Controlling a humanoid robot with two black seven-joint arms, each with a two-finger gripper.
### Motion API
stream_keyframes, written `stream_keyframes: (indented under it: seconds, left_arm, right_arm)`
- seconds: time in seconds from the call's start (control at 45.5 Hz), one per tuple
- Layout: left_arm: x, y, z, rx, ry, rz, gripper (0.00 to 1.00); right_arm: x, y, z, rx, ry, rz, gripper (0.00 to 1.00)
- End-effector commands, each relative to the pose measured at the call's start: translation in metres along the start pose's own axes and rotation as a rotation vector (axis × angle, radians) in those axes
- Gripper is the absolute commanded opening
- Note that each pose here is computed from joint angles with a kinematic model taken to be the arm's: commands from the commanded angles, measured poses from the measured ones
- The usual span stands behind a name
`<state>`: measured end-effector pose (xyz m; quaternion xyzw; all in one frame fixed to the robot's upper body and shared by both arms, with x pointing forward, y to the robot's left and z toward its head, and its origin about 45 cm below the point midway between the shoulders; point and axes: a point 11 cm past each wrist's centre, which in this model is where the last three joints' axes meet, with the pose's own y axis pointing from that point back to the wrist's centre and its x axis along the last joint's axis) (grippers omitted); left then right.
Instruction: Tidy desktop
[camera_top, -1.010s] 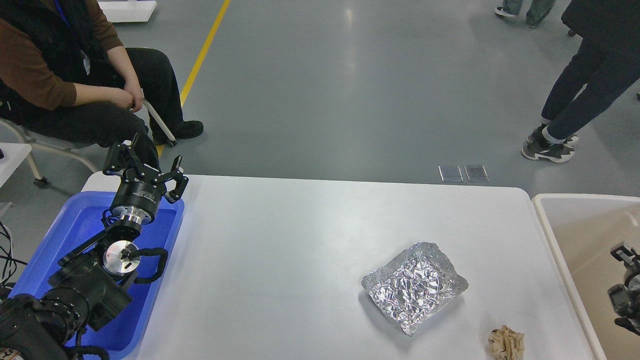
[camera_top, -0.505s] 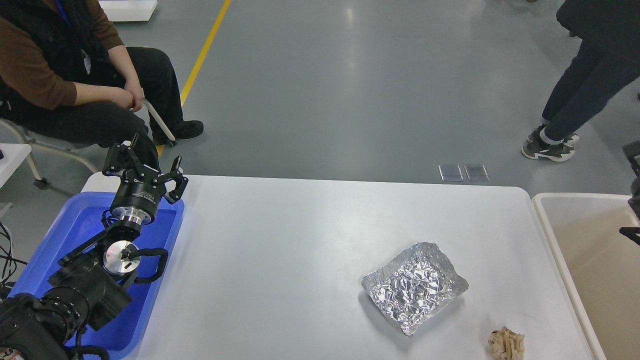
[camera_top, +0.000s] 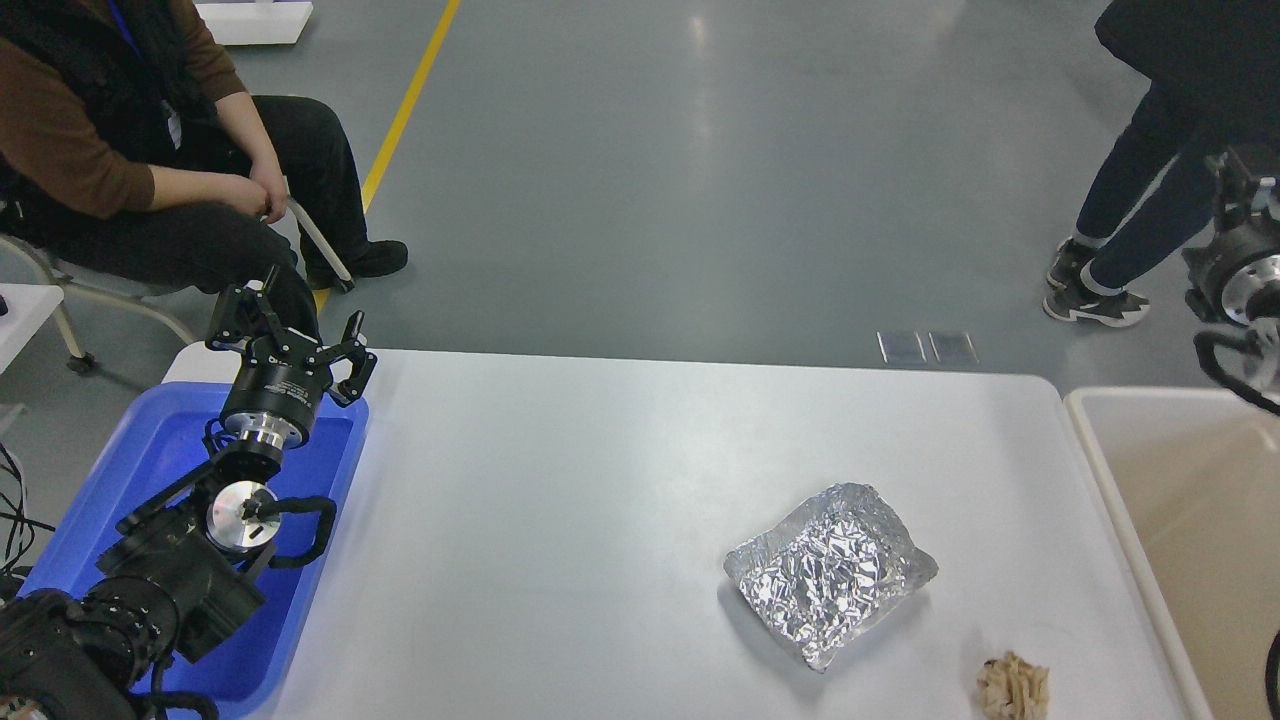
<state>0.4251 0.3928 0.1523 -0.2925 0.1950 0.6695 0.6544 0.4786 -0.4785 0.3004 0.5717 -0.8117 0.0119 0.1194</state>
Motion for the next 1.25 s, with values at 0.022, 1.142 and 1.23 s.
stream_keyframes:
  seconds: [0.022,1.142,1.23]
  left_arm:
    - [0.0,0.0,0.0,0.0,-0.001,0.001,1.0]
    - [0.0,0.0,0.0,0.0,-0.001,0.0,1.0]
    - [0.0,0.0,0.0,0.002,-0.001,0.001,1.0]
  right_arm:
    - [-0.026,0.014,-0.037,0.136,-0.229,-0.112,1.0]
    - [-0.094,0.064,0.1,0.045,-0.513,-0.318,1.0]
    - [-0.093,0.064,0.1,0.046,-0.51,-0.32,1.0]
